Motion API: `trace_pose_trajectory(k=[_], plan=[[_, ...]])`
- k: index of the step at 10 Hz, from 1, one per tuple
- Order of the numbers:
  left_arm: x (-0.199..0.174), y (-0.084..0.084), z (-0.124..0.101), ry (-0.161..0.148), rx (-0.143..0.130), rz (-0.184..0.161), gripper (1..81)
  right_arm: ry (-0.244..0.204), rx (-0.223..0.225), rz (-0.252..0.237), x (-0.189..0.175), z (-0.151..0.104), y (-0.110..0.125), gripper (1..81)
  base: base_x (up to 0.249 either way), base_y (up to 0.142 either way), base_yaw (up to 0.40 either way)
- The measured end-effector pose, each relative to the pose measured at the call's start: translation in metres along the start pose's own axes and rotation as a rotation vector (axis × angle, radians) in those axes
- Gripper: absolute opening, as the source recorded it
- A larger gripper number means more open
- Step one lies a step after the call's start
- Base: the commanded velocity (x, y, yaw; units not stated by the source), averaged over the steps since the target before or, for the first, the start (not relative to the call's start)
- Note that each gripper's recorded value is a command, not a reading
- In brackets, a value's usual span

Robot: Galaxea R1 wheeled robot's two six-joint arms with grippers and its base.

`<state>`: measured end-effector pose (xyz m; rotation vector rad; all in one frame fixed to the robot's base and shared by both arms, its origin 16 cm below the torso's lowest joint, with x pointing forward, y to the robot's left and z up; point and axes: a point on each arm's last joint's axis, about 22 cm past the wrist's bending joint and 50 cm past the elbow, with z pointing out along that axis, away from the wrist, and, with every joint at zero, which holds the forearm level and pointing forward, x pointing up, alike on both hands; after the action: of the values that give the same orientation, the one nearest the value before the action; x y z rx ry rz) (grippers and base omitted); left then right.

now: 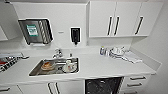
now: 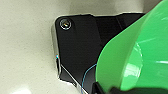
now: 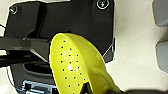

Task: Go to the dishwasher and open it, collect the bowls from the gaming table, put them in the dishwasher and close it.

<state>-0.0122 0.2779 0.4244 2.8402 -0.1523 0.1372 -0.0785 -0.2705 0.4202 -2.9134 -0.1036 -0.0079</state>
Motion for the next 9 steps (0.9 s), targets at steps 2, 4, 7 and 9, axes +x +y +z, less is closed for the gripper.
trace_pose_trajectory(k=[2,4,7,9], plan=[[-0.034,-0.007,-0.011,-0.034,-0.026,-0.021,1.0,-0.045,0.023,0.015,-0.018,-0.003,-0.005,1.0,0.0,0.0,0.0],[-0.051,-0.004,-0.02,-0.047,-0.075,-0.044,1.0,-0.093,0.035,0.03,-0.035,-0.008,-0.004,1.0,0.0,0.0,0.0],[-0.047,0.004,-0.026,-0.03,-0.132,-0.057,1.0,-0.104,0.034,0.034,-0.036,-0.008,-0.002,1.0,0.0,0.0,0.0],[-0.034,0.03,-0.017,-0.014,-0.177,-0.085,1.0,-0.101,0.039,0.034,-0.034,-0.007,-0.006,1.0,0.0,0.0,0.0]])
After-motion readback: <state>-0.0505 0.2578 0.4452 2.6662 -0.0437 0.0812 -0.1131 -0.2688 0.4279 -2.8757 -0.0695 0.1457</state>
